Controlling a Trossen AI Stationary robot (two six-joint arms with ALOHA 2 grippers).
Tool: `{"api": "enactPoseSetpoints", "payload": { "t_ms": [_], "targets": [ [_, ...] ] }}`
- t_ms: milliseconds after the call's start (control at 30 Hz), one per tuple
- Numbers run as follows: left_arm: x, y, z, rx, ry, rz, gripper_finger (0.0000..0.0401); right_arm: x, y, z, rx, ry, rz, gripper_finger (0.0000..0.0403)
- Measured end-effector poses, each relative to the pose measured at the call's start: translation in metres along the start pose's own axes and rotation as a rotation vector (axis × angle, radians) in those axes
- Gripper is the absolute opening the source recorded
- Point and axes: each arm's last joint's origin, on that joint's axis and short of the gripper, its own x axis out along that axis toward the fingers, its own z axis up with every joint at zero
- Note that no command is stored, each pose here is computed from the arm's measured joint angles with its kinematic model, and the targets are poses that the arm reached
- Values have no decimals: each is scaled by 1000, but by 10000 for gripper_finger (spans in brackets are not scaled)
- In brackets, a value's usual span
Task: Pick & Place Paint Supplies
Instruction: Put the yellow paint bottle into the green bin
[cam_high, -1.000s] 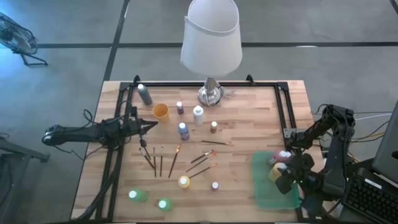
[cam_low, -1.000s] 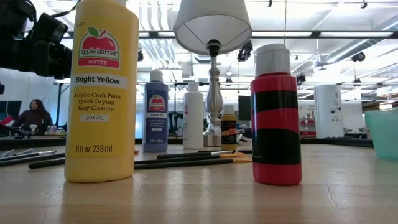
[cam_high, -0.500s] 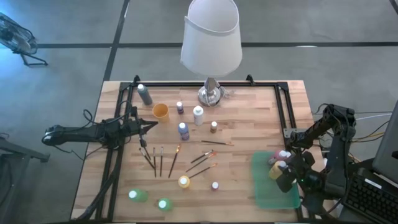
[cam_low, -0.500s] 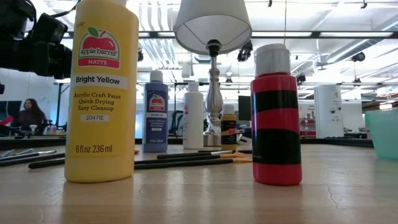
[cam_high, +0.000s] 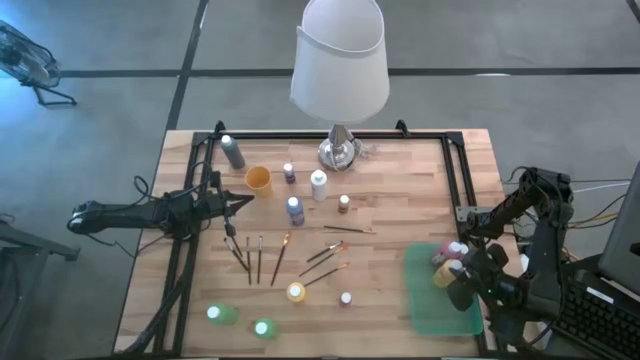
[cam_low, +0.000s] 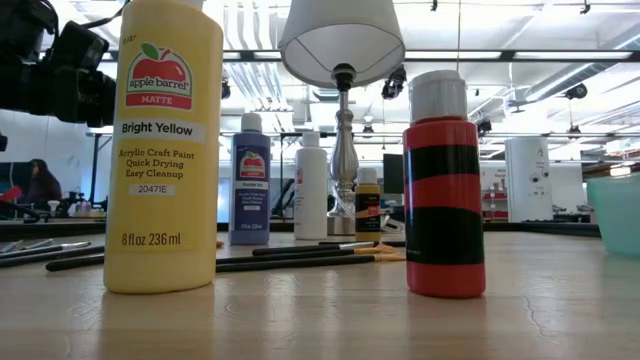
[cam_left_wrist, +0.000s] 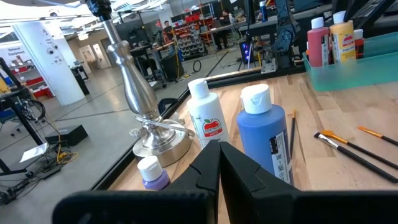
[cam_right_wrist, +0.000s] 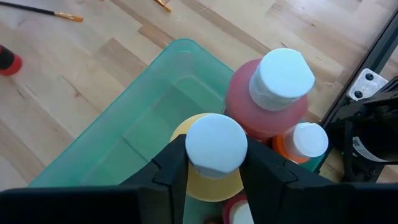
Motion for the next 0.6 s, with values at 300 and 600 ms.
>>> {"api": "enactPoseSetpoints", "payload": {
  "t_ms": [300,600],
  "targets": [
    [0,0,0,0,0,0,13,-2,-2,-3,-15,9,2,111],
    [0,0,0,0,0,-1,13,-1,-3,-4,-16,9,-3,111]
  ]
}}
